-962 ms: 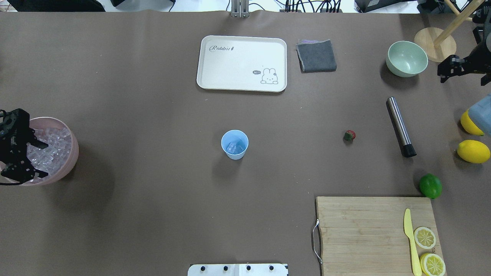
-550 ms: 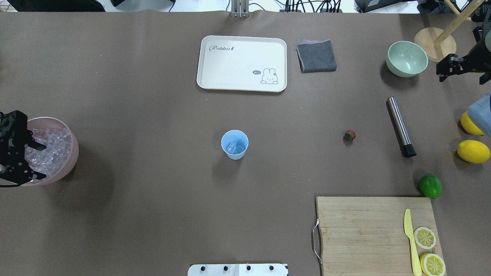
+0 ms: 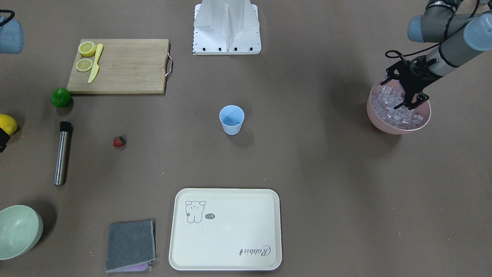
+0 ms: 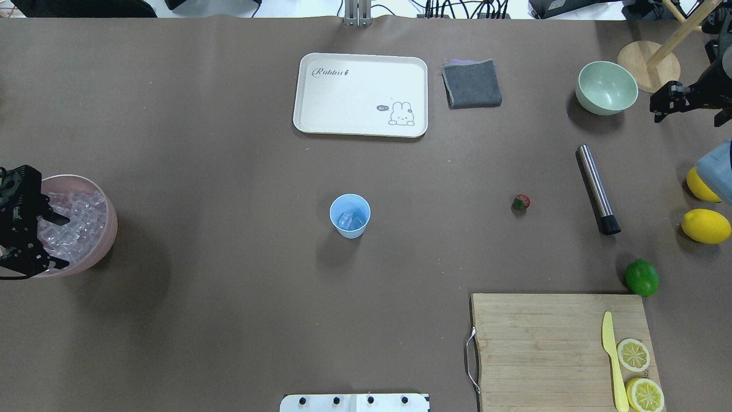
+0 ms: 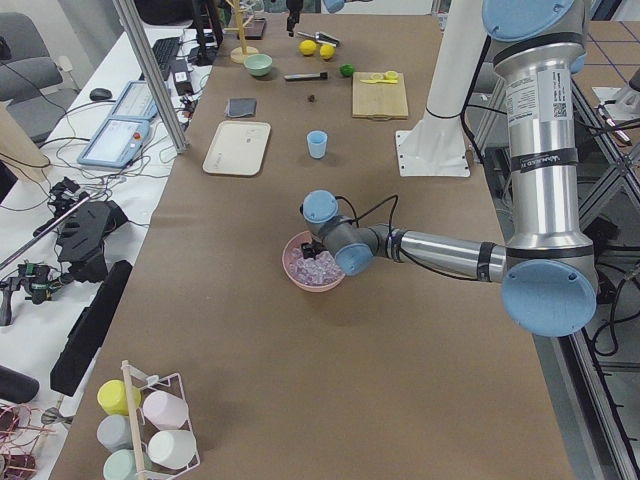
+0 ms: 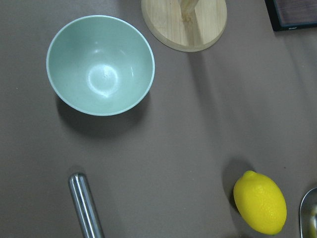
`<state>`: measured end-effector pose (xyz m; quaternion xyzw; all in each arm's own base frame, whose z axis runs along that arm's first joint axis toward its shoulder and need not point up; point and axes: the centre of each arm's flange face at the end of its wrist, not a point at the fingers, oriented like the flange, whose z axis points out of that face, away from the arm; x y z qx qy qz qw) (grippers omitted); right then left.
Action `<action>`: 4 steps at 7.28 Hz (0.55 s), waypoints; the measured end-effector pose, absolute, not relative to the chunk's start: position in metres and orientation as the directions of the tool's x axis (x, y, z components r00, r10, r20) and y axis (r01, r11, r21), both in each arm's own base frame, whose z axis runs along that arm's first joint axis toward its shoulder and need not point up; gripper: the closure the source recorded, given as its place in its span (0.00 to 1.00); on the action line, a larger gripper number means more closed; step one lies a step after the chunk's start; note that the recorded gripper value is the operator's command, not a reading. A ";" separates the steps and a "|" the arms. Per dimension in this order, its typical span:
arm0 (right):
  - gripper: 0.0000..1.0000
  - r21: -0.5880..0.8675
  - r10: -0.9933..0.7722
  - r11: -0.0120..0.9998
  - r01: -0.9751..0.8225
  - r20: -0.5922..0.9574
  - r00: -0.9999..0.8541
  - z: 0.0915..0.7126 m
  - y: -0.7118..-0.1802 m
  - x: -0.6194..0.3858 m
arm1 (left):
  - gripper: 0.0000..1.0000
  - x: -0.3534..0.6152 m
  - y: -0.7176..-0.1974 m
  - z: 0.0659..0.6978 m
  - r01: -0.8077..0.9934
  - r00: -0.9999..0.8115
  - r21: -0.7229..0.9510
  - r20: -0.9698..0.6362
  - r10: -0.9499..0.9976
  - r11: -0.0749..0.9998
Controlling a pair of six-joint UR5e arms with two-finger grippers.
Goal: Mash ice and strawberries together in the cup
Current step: 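Lower the left gripper into the bowl and grasp more ice cubes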
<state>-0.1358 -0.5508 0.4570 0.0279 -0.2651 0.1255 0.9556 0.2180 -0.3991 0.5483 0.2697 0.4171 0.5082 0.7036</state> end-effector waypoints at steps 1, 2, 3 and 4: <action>0.00 -0.014 0.225 0.967 -0.255 0.513 0.828 0.457 -0.551 -0.136 | 0.51 0.218 -0.399 0.550 -0.492 0.139 0.802 -0.312 0.940 0.339; 0.00 -0.014 0.226 0.967 -0.255 0.513 0.828 0.458 -0.550 -0.136 | 0.81 0.218 -0.400 0.550 -0.493 0.140 0.801 -0.313 0.940 0.340; 0.00 -0.013 0.226 0.967 -0.256 0.511 0.829 0.458 -0.550 -0.135 | 1.00 0.219 -0.399 0.552 -0.496 0.140 0.798 -0.316 0.938 0.342; 0.00 -0.011 0.226 0.966 -0.257 0.509 0.830 0.458 -0.550 -0.135 | 1.00 0.219 -0.399 0.552 -0.496 0.138 0.797 -0.318 0.938 0.344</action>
